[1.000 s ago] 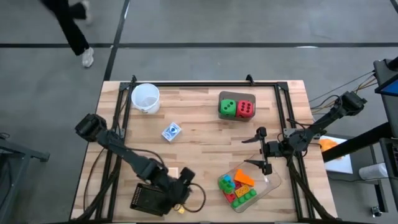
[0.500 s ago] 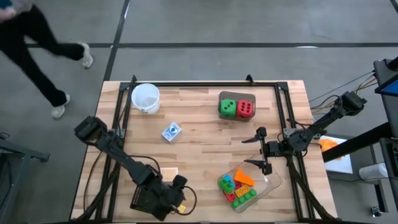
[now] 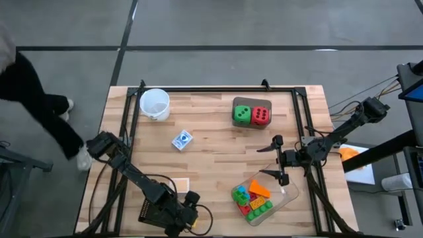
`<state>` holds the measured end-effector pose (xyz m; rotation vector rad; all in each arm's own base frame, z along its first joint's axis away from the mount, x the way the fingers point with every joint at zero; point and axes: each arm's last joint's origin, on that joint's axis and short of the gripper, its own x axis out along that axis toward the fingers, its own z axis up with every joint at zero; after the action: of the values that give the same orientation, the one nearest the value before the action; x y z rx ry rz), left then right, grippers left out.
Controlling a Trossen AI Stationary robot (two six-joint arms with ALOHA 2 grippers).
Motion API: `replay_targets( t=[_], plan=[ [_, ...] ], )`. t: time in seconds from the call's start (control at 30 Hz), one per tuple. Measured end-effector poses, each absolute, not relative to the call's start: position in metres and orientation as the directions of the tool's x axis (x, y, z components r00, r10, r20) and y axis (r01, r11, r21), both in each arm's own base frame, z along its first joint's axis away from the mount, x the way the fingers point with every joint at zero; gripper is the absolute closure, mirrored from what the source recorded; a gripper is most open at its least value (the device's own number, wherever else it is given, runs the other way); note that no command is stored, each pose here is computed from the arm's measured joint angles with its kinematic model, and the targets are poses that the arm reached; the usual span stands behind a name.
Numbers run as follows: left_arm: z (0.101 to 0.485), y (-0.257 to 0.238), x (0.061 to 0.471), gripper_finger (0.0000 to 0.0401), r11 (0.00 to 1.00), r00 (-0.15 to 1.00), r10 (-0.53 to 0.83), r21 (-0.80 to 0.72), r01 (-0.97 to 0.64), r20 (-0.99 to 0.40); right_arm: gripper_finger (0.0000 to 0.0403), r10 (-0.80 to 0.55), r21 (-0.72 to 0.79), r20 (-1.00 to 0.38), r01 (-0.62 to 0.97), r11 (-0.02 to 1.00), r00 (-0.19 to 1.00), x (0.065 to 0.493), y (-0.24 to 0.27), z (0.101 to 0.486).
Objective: Pick & Place Toys
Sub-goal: Put the yellow game piece into the transparent bin
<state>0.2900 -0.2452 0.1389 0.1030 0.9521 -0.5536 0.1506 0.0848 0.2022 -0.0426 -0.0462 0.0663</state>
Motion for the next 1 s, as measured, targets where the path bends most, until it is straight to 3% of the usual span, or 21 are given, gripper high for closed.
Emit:
replay_targets(
  t=[0.27,0.47,0.6,0.77,1.0],
  plan=[
    [0.122,-0.251,0.293,0.015,0.862,0.389,-0.357,-0.138,0.488,-0.849,0.0046,0.067,-0.043,0.047,-0.065,0.997,0.997,0.151,0.085,0.203],
    [0.119,-0.251,0.295,0.0153,0.87,0.427,-0.301,-0.062,0.489,-0.853,0.0046,0.067,-0.043,0.046,-0.065,0.997,0.997,0.151,0.085,0.202],
    [0.118,-0.249,0.297,0.0185,0.869,0.464,-0.253,0.012,0.495,-0.849,0.0046,0.067,-0.043,0.046,-0.065,0.997,0.997,0.151,0.085,0.202],
    [0.118,-0.249,0.297,0.0266,0.862,0.474,-0.24,0.039,0.506,-0.847,0.0046,0.067,-0.043,0.046,-0.065,0.997,0.997,0.151,0.085,0.202],
    [0.118,-0.248,0.298,0.0267,0.851,0.476,-0.237,0.056,0.523,-0.847,0.0046,0.066,-0.043,0.046,-0.064,0.997,0.997,0.151,0.085,0.202]
  ],
)
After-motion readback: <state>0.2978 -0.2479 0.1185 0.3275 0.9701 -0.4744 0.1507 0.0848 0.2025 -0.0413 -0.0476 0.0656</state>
